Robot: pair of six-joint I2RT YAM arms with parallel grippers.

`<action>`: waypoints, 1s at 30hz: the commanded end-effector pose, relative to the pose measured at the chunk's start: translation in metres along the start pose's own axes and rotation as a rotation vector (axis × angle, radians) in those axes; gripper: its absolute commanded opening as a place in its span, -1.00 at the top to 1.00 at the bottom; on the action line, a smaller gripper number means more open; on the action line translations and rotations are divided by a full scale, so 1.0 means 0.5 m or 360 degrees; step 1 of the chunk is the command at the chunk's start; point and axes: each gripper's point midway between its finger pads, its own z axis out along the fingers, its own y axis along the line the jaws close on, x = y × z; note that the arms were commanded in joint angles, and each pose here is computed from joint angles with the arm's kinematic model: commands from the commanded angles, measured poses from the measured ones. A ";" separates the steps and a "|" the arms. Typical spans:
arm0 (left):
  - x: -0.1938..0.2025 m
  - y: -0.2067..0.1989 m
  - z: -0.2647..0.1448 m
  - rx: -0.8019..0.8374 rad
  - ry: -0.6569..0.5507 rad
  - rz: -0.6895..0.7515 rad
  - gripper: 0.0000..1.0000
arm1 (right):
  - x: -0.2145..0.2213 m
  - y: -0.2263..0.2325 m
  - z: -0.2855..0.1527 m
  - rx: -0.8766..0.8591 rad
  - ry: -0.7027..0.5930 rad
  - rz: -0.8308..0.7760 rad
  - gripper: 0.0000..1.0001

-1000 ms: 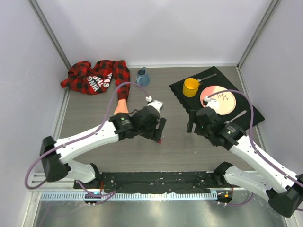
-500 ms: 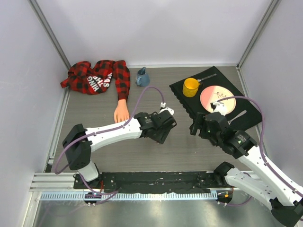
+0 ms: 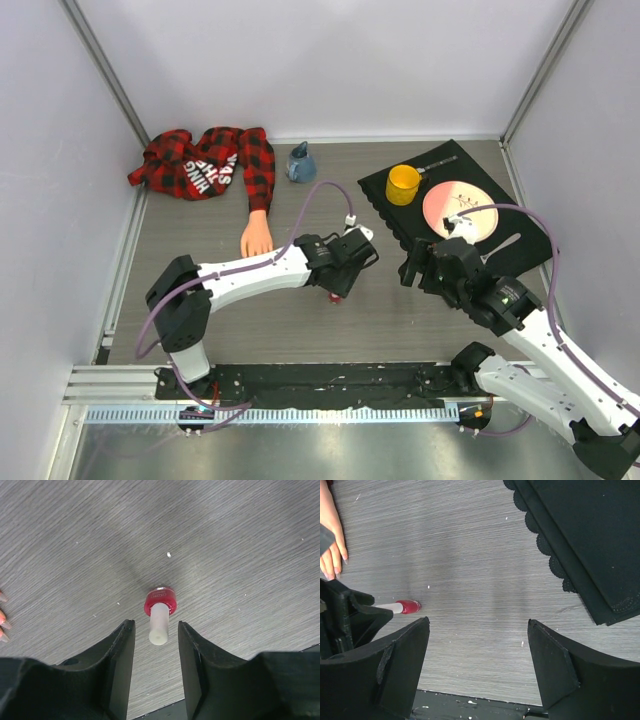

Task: Paint the nails

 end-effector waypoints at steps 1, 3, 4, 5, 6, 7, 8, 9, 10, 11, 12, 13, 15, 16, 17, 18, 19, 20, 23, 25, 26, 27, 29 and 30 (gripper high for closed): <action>-0.036 -0.015 -0.002 0.0054 -0.0073 -0.0004 0.15 | -0.016 0.012 0.000 -0.0047 -0.0055 0.0015 -0.69; -0.034 -0.018 0.001 0.0066 -0.0067 -0.0006 0.21 | -0.014 0.012 0.002 -0.0048 -0.0052 0.0014 -0.69; -0.032 -0.019 0.003 0.0069 -0.0066 -0.0004 0.24 | -0.014 0.013 0.002 -0.0051 -0.0052 0.0015 -0.68; -0.030 -0.020 0.005 0.0072 -0.0059 -0.0005 0.25 | -0.013 0.013 0.003 -0.0053 -0.0047 0.0014 -0.69; -0.030 -0.020 0.006 0.0071 -0.0057 -0.0004 0.27 | -0.013 0.015 0.003 -0.0060 -0.0048 0.0015 -0.69; -0.027 -0.019 0.010 0.0064 -0.0047 -0.0003 0.31 | -0.011 0.015 0.004 -0.0059 -0.0043 0.0014 -0.69; -0.027 -0.018 0.011 0.0062 -0.0048 -0.0003 0.35 | -0.011 0.016 0.004 -0.0064 -0.0042 0.0012 -0.69; -0.024 -0.017 0.014 0.0056 -0.0040 0.0001 0.39 | -0.010 0.016 0.005 -0.0065 -0.0038 0.0011 -0.68; -0.026 -0.018 0.013 0.0061 -0.0051 -0.0002 0.49 | -0.009 0.017 0.006 -0.0067 -0.0033 0.0008 -0.69; -0.026 -0.017 0.014 0.0063 -0.0052 -0.0002 0.54 | -0.008 0.018 0.006 -0.0069 -0.0032 0.0008 -0.69; -0.023 -0.016 0.016 0.0064 -0.0046 -0.0003 0.56 | -0.009 0.018 0.006 -0.0072 -0.0036 0.0007 -0.68; -0.021 -0.016 0.019 0.0065 -0.0039 -0.0003 0.65 | -0.009 0.019 0.007 -0.0074 -0.0037 0.0008 -0.69; -0.016 -0.012 0.021 0.0062 -0.0027 -0.0002 0.74 | -0.008 0.020 0.009 -0.0079 -0.0036 0.0010 -0.69; -0.015 -0.012 0.021 0.0065 -0.0028 0.0000 0.88 | -0.003 0.022 0.012 -0.0085 -0.0020 0.0005 -0.68; -0.013 -0.011 0.019 0.0065 -0.0028 0.0000 0.93 | -0.002 0.023 0.013 -0.0094 -0.0016 0.0003 -0.69; -0.011 -0.008 0.019 0.0059 -0.0026 0.0003 0.98 | 0.001 0.027 0.015 -0.0106 -0.0009 0.0000 -0.69; -0.011 -0.005 0.016 0.0052 -0.0029 0.0005 1.00 | 0.006 0.034 0.016 -0.0141 0.0014 -0.0019 -0.69; -0.016 0.000 0.003 0.0045 -0.0047 -0.0001 1.00 | 0.009 0.044 0.019 -0.0182 0.0024 -0.0032 -0.69; -0.029 0.016 -0.042 0.0040 -0.0072 -0.0046 1.00 | 0.018 0.069 0.023 -0.0299 0.0048 -0.0093 -0.69; -0.033 0.021 -0.073 0.0075 -0.0054 -0.0070 1.00 | 0.026 0.082 0.027 -0.0357 0.0066 -0.0136 -0.68; -0.041 0.032 -0.107 0.0073 -0.0058 -0.0086 1.00 | 0.036 0.099 0.032 -0.0418 0.0079 -0.0183 -0.67; -0.043 0.036 -0.123 0.0081 -0.0054 -0.0122 1.00 | 0.041 0.112 0.033 -0.0465 0.0081 -0.0222 -0.65; -0.055 0.050 -0.170 0.0112 -0.0083 -0.0171 1.00 | 0.057 0.168 0.026 -0.0665 0.0042 -0.0365 -0.63; -0.058 0.052 -0.183 0.0129 -0.0085 -0.0210 1.00 | 0.065 0.193 0.017 -0.0747 0.0013 -0.0429 -0.62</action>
